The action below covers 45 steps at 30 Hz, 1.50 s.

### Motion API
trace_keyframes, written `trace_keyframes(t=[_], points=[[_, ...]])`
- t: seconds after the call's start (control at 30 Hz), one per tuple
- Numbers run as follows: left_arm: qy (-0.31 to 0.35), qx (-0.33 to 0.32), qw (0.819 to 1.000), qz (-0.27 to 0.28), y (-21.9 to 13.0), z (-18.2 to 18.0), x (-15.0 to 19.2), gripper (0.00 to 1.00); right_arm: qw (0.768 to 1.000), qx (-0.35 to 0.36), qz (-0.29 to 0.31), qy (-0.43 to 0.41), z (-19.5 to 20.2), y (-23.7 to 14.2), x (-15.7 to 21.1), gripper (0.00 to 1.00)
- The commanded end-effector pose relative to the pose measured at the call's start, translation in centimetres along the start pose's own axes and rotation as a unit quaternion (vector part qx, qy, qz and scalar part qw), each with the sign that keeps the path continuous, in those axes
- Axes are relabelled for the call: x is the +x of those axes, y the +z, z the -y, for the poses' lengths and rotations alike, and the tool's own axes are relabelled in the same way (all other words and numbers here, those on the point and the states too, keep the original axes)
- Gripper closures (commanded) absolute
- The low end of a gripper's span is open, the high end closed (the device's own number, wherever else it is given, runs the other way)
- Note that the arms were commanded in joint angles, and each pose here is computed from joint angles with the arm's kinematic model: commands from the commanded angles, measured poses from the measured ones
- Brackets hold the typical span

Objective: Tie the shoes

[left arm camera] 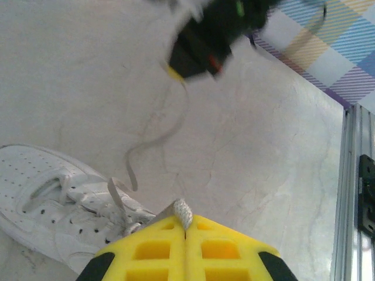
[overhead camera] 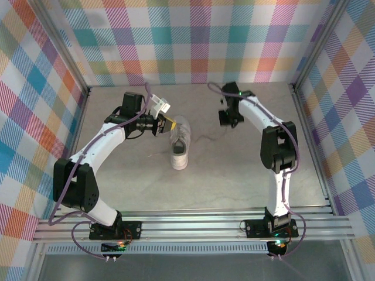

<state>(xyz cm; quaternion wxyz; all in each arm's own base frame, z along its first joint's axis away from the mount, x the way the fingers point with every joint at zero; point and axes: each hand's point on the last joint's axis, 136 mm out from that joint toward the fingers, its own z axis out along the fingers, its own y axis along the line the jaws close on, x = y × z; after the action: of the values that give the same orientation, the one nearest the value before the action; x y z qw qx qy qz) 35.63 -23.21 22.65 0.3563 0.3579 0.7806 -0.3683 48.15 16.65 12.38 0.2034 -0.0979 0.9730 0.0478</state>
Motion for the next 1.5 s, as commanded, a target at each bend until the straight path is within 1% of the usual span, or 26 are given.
trace_keyframes(t=[0.0,0.07,0.17,0.23,0.3,0.33,0.43,0.47,0.5,0.57,0.7,0.77,0.83,0.93,1.07,1.13,1.17,1.23,1.3,1.37,1.47], points=[[0.036,0.02,0.999,0.011,-0.3,2.1,-0.3,1.0,0.995,-0.054,0.071,-0.05,-4.1,-4.7,-5.8,1.0],[0.04,0.019,0.999,0.01,-0.2,2.3,-0.2,1.0,0.987,-0.103,0.105,-0.071,-8.2,-6.8,-8.3,1.0],[0.046,0.018,0.999,0.011,-0.1,2.6,-0.1,1.0,0.961,-0.205,0.151,-0.105,-16.3,-9.6,-9.8,1.0],[0.049,0.02,0.999,0.012,-0.1,2.8,0.1,1.0,0.933,-0.286,0.174,-0.131,-22.1,-11.4,-9.6,1.0],[0.051,0.022,0.998,0.011,-0.1,2.9,0.2,1.0,0.905,-0.355,0.18,-0.15,-26.7,-12.7,-8.6,1.0],[0.051,0.024,0.998,0.011,-0.1,3.0,0.3,1.0,0.892,-0.387,0.177,-0.155,-28.5,-13.1,-8.1,1.0],[0.051,0.027,0.998,0.008,0.1,3.1,0.7,1.0,0.861,-0.454,0.163,-0.161,-31.9,-13.6,-7.1,1.0],[0.05,0.028,0.998,0.008,0.1,3.1,0.7,1.0,0.856,-0.465,0.159,-0.161,-32.5,-13.5,-6.8,1.0],[0.049,0.028,0.998,0.007,0.1,3.1,0.8,1.0,0.854,-0.471,0.154,-0.159,-32.8,-13.3,-6.7,0.97],[0.048,0.028,0.998,0.006,0.2,3.1,0.9,1.0,0.857,-0.47,0.15,-0.153,-32.8,-13.0,-6.6,0.87],[0.043,0.028,0.999,0.006,0.3,2.9,1.2,1.0,0.868,-0.443,0.167,-0.151,-31.4,-13.8,-7.4,0.58],[0.039,0.027,0.999,0.009,0.4,2.8,1.1,1.0,0.875,-0.429,0.177,-0.137,-30.0,-14.3,-8.3,0.51],[0.038,0.024,0.999,0.018,0.5,2.6,0.7,1.0,0.886,-0.413,0.181,-0.107,-27.8,-14.8,-9.5,0.47],[0.028,0.024,0.999,0.029,0.4,2.4,0.2,1.0,0.899,-0.391,0.184,-0.072,-24.1,-15.4,-10.7,0.45],[0.01,0.027,0.998,0.047,0.1,1.9,-0.7,1.0,0.914,-0.349,0.196,-0.065,-20.1,-15.9,-10.6,0.43],[0.001,0.027,0.998,0.055,-0.2,1.6,-1.3,1.0,0.921,-0.325,0.204,-0.063,-17.9,-15.7,-10.0,0.43],[-0.003,0.028,0.998,0.058,-0.4,1.5,-1.5,1.0,0.921,-0.319,0.214,-0.064,-17.0,-15.8,-9.8,0.42],[-0.013,0.025,0.997,0.066,-0.8,1.1,-2.1,1.0,0.914,-0.321,0.235,-0.081,-15.6,-15.9,-8.3,0.42],[-0.02,0.022,0.997,0.069,-1.2,0.8,-2.4,1.0,0.905,-0.317,0.255,-0.119,-15.1,-15.7,-6.1,0.41],[-0.027,0.027,0.997,0.07,-1.4,0.6,-2.6,1.0,0.889,-0.327,0.274,-0.164,-15.1,-15.9,-3.5,0.41],[-0.034,0.035,0.997,0.066,-1.5,0.2,-2.7,1.0,0.86,-0.346,0.297,-0.229,-16.0,-15.1,0.7,0.4]])
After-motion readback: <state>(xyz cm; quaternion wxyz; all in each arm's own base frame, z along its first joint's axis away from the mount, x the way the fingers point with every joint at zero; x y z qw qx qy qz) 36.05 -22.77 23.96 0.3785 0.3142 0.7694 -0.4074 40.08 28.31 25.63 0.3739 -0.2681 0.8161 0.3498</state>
